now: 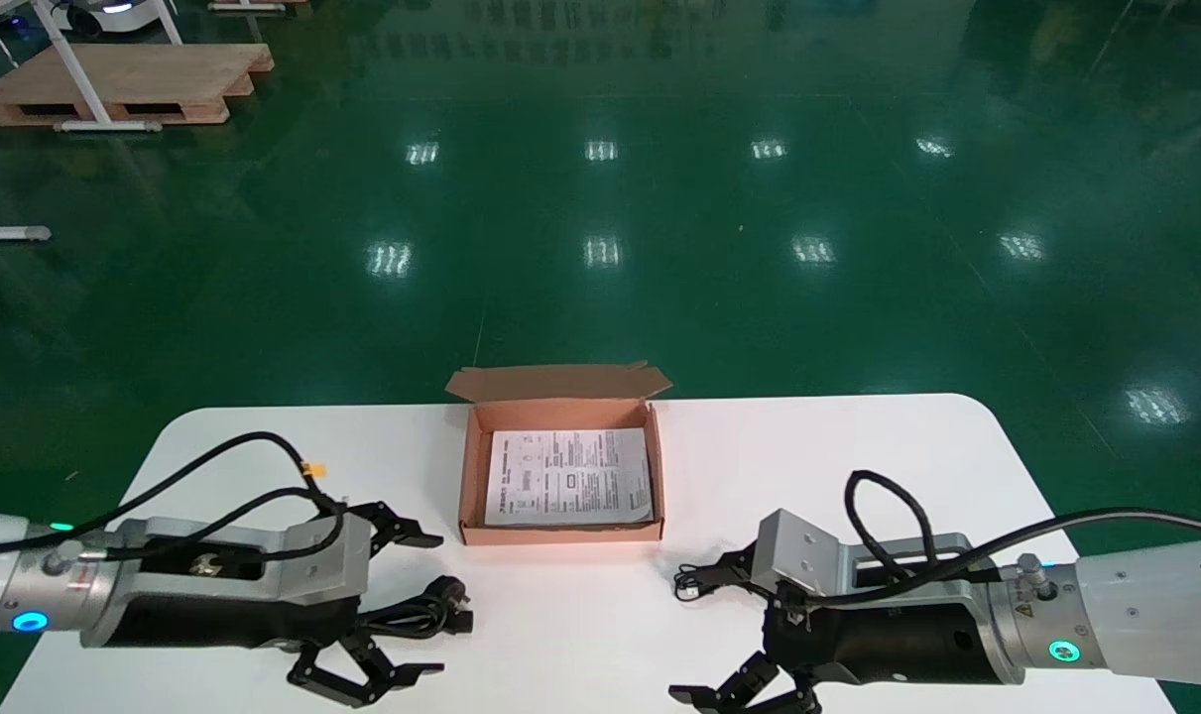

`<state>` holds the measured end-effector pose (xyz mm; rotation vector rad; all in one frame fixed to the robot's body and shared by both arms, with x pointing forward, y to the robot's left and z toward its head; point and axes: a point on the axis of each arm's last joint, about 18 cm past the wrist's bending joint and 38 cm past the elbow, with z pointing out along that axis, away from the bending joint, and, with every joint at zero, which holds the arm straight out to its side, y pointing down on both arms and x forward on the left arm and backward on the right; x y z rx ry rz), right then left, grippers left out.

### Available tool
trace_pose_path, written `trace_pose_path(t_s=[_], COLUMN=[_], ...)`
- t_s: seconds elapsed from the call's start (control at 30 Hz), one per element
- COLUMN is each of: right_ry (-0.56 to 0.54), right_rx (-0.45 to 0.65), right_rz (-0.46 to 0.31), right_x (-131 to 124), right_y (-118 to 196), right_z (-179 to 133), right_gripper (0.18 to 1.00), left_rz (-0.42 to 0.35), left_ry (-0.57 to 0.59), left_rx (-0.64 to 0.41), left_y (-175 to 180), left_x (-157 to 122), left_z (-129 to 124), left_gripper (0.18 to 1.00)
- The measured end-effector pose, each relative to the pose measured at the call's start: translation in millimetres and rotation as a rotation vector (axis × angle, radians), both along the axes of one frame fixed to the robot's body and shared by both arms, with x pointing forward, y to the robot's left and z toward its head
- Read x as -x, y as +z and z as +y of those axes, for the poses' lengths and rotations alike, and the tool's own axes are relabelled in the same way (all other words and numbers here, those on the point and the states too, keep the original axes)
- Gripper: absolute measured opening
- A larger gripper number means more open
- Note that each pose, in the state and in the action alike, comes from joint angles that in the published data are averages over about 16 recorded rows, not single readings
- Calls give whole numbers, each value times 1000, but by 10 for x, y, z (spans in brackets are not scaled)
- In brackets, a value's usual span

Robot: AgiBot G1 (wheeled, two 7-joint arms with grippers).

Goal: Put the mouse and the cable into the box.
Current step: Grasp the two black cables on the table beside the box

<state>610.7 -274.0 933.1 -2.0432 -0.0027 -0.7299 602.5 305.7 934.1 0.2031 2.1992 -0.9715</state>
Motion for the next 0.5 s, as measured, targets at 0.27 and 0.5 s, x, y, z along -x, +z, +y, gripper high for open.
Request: trace_pose_path(t_s=[0.27,0.5], right_ry=[-30,-15], right_rx=[32,13], right_rz=[5,3], right_x=[-116,-57], right_y=[-35,-17], right_z=[15,3], right_gripper=[1001,1001], left_rz=[-10,-6], left_ry=[23,10], left_rx=[-11,-5], left_y=[7,3], left_x=[-113,-57], left_z=[-2,0], left_gripper=[1001,1001])
